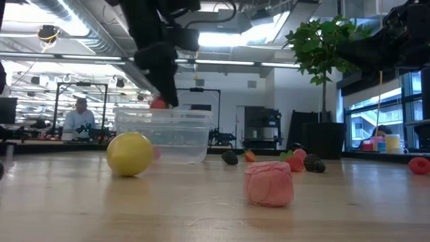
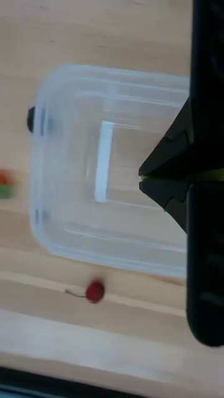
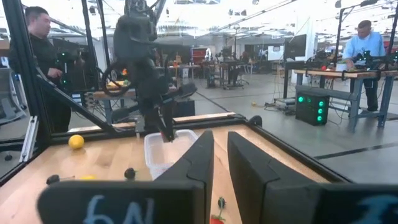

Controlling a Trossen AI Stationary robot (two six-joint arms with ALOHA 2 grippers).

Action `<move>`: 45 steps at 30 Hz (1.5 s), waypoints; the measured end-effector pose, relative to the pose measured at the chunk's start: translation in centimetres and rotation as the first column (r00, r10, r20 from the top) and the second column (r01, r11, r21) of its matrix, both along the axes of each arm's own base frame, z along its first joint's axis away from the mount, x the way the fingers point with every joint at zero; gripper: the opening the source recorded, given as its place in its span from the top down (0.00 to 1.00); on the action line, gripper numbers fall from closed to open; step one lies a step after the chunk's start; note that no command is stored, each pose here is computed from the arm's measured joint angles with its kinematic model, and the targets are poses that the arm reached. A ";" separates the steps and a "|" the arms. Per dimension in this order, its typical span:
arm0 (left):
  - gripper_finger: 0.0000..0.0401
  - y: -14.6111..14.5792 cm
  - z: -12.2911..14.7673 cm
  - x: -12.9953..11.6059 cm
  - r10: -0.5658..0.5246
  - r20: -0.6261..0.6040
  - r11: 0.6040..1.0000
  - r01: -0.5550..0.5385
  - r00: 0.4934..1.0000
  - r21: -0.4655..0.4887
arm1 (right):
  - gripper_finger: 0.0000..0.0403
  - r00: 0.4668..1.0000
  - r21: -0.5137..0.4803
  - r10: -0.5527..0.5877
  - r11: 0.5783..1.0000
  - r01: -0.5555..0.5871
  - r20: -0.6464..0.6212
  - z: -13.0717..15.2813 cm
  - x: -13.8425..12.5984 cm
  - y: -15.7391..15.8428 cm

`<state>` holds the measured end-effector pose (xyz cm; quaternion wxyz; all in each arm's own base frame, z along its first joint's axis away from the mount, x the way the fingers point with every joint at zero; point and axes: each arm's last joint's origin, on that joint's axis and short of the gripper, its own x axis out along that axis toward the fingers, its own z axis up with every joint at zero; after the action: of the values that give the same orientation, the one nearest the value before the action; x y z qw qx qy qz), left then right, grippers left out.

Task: Pick and placing Produce into tupperware
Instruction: Put the bottom strawberry into the transparent bin

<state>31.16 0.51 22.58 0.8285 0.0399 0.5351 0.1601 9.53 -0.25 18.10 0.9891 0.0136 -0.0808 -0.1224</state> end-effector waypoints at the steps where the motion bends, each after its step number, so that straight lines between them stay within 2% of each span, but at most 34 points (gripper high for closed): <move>1: 0.99 0.0 -0.2 -0.1 0.001 -0.009 1.000 -0.001 1.000 0.000 | 0.87 1.000 0.003 0.000 1.000 0.000 -0.002 0.0 0.0 0.0; 3: 0.99 0.1 -0.5 0.3 0.005 0.021 1.000 -0.005 1.000 0.000 | 0.87 1.000 0.010 0.002 1.000 -0.002 -0.007 -0.1 0.0 0.0; 14: 0.98 0.4 -2.3 0.6 0.004 -0.004 0.999 -0.005 1.000 -0.035 | 0.87 1.000 0.024 0.003 1.000 -0.003 -0.006 -0.1 0.0 0.0; 45: 0.97 0.3 -2.5 1.1 -0.006 0.022 0.999 0.007 1.000 -0.043 | 0.87 1.000 0.023 0.004 1.000 -0.004 -0.007 -0.1 0.0 0.0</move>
<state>32.22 0.83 20.11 0.8354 0.0220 0.5293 0.1465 9.56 -0.25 17.98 0.9894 0.0249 -0.0760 -0.1216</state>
